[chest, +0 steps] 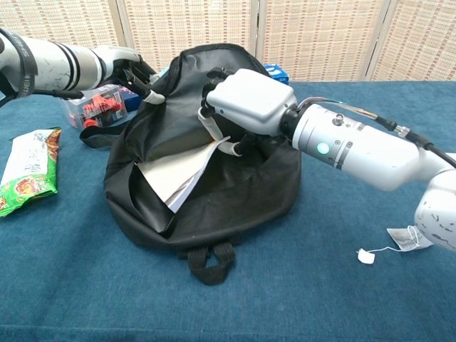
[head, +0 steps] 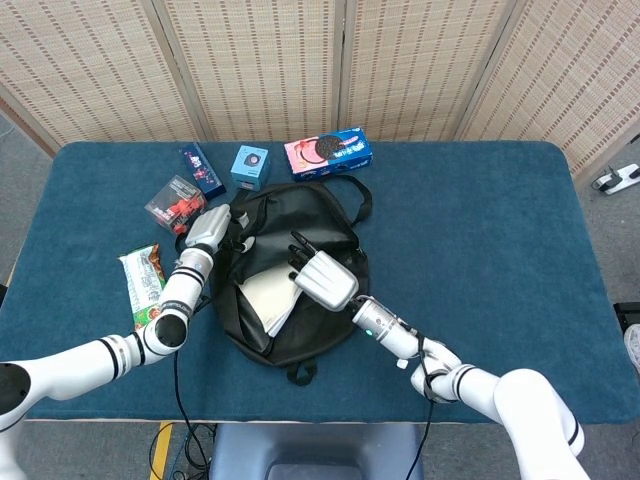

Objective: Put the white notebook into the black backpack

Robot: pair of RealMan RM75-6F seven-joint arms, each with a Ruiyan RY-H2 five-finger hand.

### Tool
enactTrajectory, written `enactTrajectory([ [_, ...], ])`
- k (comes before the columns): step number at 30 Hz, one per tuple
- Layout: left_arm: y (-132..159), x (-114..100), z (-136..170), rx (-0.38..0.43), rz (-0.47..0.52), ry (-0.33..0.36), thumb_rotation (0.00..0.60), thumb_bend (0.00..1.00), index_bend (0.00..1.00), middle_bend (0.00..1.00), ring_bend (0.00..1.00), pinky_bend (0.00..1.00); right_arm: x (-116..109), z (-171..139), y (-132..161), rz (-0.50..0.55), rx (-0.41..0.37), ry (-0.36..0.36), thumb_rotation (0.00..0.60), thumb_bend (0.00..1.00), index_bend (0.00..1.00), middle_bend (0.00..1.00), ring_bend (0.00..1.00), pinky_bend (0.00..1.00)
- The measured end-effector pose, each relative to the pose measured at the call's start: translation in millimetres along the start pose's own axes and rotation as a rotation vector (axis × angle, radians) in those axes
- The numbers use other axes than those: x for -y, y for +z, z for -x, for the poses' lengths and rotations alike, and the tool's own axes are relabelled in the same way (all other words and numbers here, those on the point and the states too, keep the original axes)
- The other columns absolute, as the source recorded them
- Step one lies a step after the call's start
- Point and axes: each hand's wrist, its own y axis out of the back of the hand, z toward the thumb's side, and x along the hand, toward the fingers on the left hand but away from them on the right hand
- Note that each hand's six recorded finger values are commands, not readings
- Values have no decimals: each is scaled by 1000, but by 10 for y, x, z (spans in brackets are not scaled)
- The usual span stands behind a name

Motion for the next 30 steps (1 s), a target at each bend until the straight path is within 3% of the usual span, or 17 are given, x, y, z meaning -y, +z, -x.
enactTrajectory([
  [3, -5, 6, 8, 2, 0, -3, 600, 550, 803, 393, 285, 95, 17, -13, 0, -13, 15, 13, 600, 92, 76, 209, 27, 0],
  [5, -8, 9, 12, 2, -1, -4, 600, 550, 802, 392, 285, 95, 17, -35, 10, -12, 23, 23, 600, 18, 1, 120, 0, 0],
  [10, -23, 14, 36, 5, -10, -6, 600, 549, 797, 387, 285, 95, -50, -140, 17, -3, 33, 32, 600, 0, 0, 27, 0, 0],
  [21, 2, 43, 156, 49, -47, -19, 600, 548, 772, 377, 284, 95, -402, -763, -410, -51, 90, 1, 600, 0, 0, 16, 0, 0],
  [26, 33, 132, 265, 81, -82, -57, 600, 496, 636, 324, 242, 95, -626, -1170, -659, -38, 152, -38, 600, 0, 0, 16, 0, 0],
  [30, 88, 214, 403, 126, -125, -94, 600, 384, 483, 294, 225, 95, -748, -1430, -818, -26, 204, -65, 600, 0, 0, 16, 0, 0],
])
